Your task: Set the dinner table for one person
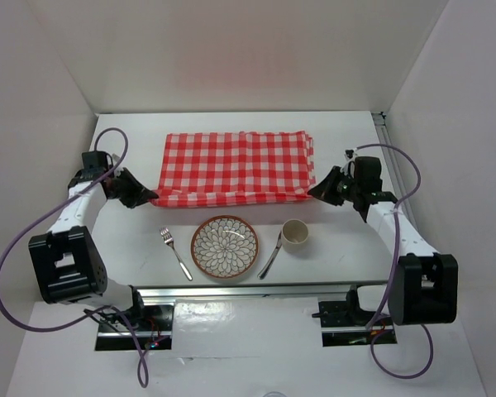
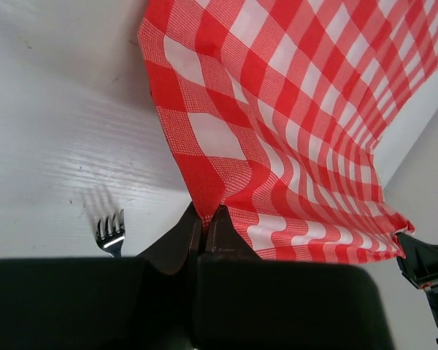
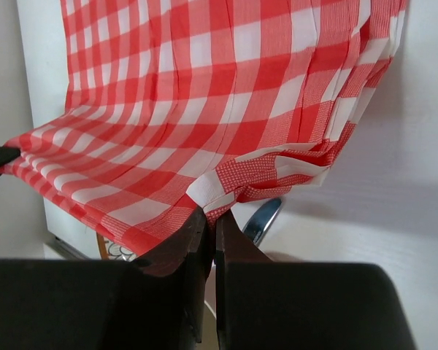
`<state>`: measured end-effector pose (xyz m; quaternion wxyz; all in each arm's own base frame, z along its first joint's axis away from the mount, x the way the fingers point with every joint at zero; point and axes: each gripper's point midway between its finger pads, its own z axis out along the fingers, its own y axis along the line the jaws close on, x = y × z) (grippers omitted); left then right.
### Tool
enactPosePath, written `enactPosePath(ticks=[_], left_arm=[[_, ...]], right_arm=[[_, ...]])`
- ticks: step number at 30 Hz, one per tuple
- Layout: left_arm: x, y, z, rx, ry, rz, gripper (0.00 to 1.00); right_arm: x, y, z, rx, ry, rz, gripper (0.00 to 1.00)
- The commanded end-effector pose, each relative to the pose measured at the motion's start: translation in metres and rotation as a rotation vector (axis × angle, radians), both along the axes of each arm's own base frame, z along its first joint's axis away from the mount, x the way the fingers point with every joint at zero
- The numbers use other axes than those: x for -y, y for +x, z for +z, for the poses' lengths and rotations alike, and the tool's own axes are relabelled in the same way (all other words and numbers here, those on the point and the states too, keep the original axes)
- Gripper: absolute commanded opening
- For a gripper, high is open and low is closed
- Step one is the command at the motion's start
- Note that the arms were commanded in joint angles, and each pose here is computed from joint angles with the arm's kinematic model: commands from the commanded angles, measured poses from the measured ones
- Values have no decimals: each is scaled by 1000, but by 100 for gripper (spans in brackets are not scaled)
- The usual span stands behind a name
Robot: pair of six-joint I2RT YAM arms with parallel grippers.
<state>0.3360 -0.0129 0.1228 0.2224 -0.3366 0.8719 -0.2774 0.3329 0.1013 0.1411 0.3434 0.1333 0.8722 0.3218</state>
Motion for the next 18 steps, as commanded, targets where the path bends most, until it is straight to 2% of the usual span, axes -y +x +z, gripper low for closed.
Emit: enactPosePath(ticks=[1,6,12,15,16,18], left_arm=[[-33,5,-15,-3,138,57,1],[-34,4,0,57,160,54,0],[-33,5,-8,25,143,57,0],[-36,34,11,76,117,58,0],[-37,44,9,64,98,60,0],[-43,71,39,128,98,61,0]], right_arm=[[8,2,10,68,-36,-38,2],[11,6,18,92,-47,-54,0],[12,26,16,93,-40,-73,0],[14,60,39,157,-44,-83,0],[14,73,34,146,-44,-83,0],[14,105,70,231,-41,-85,0]])
